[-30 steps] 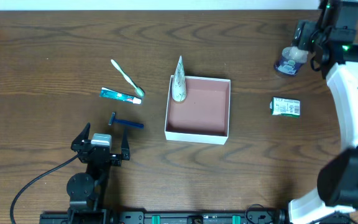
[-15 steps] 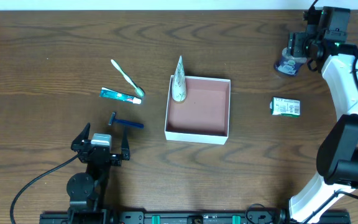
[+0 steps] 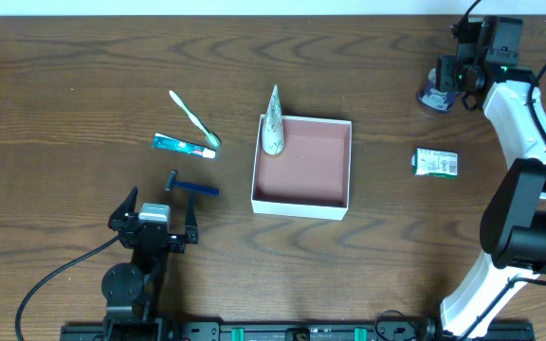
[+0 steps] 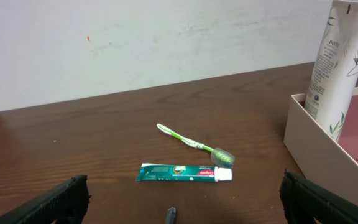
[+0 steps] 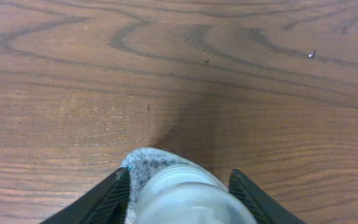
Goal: Pack container
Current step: 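Grasp the blue soap pump bottle with the right gripper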
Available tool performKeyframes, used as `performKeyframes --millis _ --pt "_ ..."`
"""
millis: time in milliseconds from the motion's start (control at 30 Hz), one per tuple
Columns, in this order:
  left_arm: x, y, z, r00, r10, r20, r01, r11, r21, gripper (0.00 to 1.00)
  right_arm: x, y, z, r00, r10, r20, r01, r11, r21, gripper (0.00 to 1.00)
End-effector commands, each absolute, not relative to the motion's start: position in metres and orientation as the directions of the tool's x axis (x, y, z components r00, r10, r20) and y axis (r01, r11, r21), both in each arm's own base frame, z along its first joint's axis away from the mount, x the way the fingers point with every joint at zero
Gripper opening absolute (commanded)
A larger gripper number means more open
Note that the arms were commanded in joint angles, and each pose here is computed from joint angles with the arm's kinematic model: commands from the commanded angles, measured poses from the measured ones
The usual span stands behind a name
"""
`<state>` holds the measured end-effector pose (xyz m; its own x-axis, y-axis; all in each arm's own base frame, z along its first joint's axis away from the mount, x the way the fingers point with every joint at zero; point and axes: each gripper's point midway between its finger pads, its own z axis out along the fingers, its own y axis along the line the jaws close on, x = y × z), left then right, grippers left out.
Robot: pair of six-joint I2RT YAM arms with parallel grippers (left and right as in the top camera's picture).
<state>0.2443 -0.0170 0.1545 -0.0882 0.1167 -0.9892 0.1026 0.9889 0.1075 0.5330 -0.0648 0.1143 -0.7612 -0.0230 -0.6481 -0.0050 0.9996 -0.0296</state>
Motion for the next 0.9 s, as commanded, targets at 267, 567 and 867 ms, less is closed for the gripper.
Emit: performKeyframes --millis 267,567,867 --pt "0.243 -0.019 0.139 -0.133 0.112 -0.985 0.12 0.988 0.096 0.98 0.535 -0.069 0.114 -0.756 -0.022 -0.655 -0.001 0.999 -0.033 0.58" --pt "0.243 -0.019 0.139 -0.133 0.112 -0.985 0.12 0.988 0.096 0.98 0.541 -0.07 0.124 -0.73 -0.034 -0.683 -0.005 0.999 -0.044 0.59" --pt "0.243 -0.019 0.139 -0.133 0.112 -0.985 0.12 0.988 0.096 0.98 0.542 -0.07 0.138 -0.71 -0.037 -0.704 -0.004 0.999 -0.048 0.42"
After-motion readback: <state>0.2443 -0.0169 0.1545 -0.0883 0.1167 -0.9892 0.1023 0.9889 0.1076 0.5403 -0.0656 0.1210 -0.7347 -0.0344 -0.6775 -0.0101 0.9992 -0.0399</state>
